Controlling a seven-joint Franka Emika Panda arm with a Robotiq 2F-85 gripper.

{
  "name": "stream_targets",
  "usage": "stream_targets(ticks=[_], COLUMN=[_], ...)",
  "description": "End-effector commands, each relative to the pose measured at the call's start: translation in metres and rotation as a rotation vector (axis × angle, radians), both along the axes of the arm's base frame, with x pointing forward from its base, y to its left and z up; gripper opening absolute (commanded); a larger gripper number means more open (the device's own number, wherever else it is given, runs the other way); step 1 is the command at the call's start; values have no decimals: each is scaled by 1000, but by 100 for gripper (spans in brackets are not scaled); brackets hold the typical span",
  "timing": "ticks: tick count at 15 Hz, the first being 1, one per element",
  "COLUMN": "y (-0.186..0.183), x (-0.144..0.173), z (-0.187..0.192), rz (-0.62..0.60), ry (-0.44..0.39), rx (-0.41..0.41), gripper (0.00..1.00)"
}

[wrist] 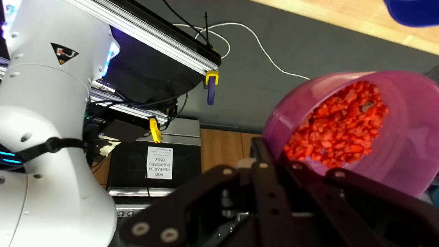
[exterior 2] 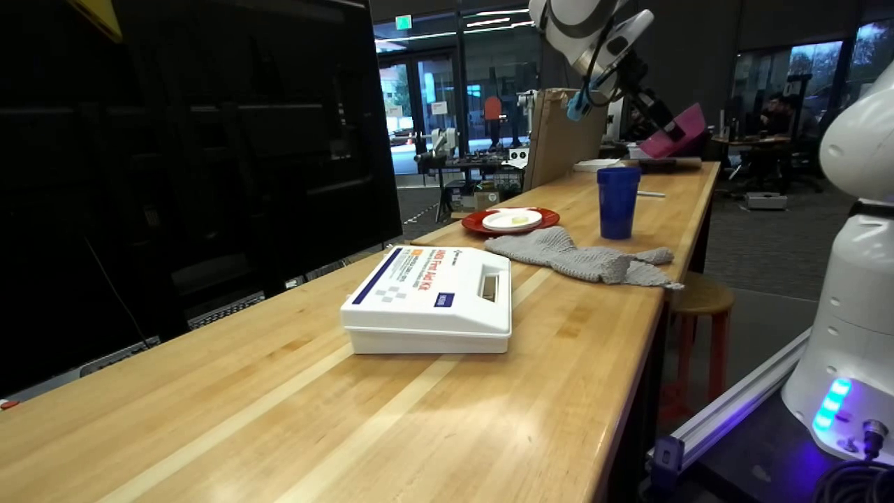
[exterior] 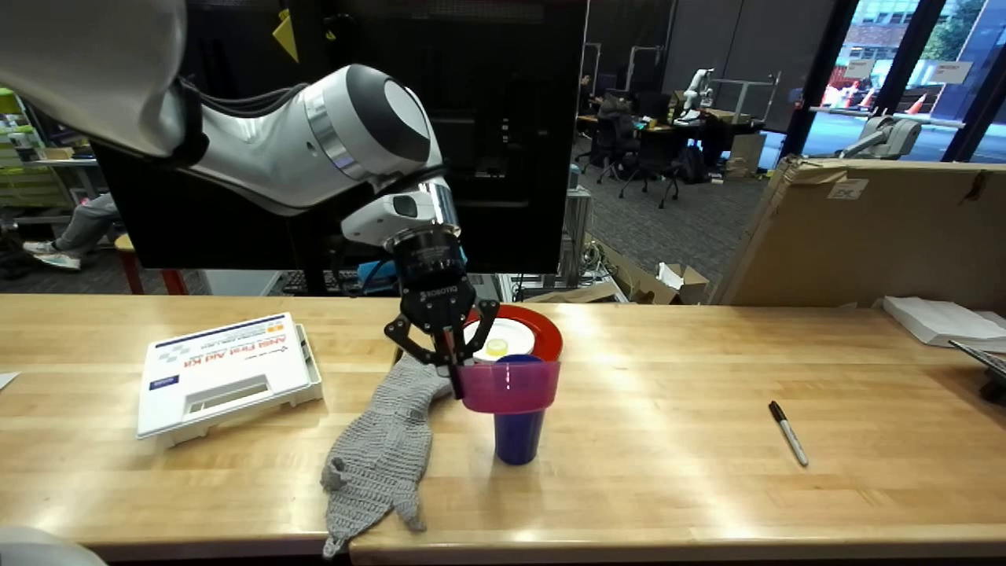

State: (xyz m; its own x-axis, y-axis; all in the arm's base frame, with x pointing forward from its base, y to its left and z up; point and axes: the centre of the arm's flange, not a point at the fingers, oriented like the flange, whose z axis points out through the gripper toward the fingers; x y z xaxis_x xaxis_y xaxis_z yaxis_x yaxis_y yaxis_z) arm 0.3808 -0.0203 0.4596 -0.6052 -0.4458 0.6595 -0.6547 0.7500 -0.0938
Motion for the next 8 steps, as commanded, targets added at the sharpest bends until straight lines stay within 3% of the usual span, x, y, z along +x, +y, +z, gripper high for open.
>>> stream_targets(ticks=[1, 8], y=[7, 1], x=[7, 17], z=[12, -1], rz=[4, -16], ry=[23, 92], rx=[-35, -51], gripper=[1, 1])
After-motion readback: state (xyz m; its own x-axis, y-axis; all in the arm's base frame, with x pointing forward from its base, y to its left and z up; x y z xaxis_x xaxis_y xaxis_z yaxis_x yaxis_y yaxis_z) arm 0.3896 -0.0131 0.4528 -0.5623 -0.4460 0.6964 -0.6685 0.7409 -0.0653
